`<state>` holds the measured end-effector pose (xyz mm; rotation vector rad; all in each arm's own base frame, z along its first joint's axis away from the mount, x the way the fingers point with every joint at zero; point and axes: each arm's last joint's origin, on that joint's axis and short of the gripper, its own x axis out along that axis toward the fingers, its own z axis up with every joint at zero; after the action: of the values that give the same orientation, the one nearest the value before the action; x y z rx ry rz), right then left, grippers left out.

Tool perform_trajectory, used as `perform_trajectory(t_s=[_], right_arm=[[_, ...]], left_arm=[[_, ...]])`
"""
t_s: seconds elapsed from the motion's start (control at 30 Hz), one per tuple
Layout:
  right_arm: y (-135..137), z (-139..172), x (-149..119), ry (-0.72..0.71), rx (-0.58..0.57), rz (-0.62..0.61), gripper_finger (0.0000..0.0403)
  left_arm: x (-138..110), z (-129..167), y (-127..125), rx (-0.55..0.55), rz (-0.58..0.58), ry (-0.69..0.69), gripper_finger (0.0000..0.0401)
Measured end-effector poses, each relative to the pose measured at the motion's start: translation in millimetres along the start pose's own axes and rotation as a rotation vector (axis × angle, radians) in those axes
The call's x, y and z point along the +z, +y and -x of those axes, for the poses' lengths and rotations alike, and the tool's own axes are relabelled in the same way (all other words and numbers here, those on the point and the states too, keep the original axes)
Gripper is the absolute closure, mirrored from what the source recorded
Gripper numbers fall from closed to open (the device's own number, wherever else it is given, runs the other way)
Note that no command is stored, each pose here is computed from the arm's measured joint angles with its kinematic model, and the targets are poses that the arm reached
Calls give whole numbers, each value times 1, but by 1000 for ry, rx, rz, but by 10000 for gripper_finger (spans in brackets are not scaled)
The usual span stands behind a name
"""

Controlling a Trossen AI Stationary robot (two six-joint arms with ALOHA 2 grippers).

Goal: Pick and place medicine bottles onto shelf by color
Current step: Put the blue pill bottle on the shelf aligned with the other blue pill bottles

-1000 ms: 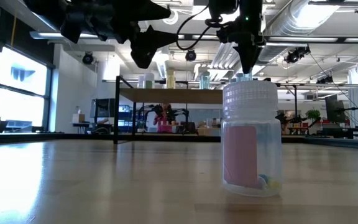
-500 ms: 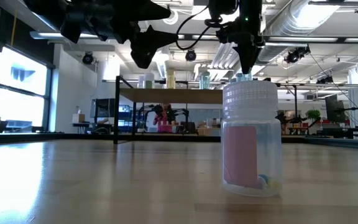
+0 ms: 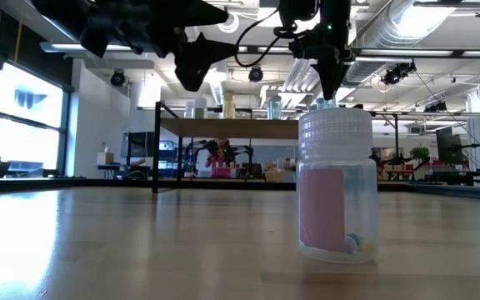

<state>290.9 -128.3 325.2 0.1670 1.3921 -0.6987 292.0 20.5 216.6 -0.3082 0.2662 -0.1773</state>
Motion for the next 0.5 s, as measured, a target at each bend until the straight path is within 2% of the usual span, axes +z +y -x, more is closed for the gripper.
perform_trajectory(t_s=[0.1,0.37,0.5], right_arm=[[0,0,0,-1,12,-2,289],[2,-2,1,4,29,-1,234],[1,-2,1,-1,7,-1,227]], left_arm=[[-1,-1,-4,-12,-4,4,185],[-2,-2,-9,-30,-8,10,185],[-2,-2,-9,-30,-9,10,185]])
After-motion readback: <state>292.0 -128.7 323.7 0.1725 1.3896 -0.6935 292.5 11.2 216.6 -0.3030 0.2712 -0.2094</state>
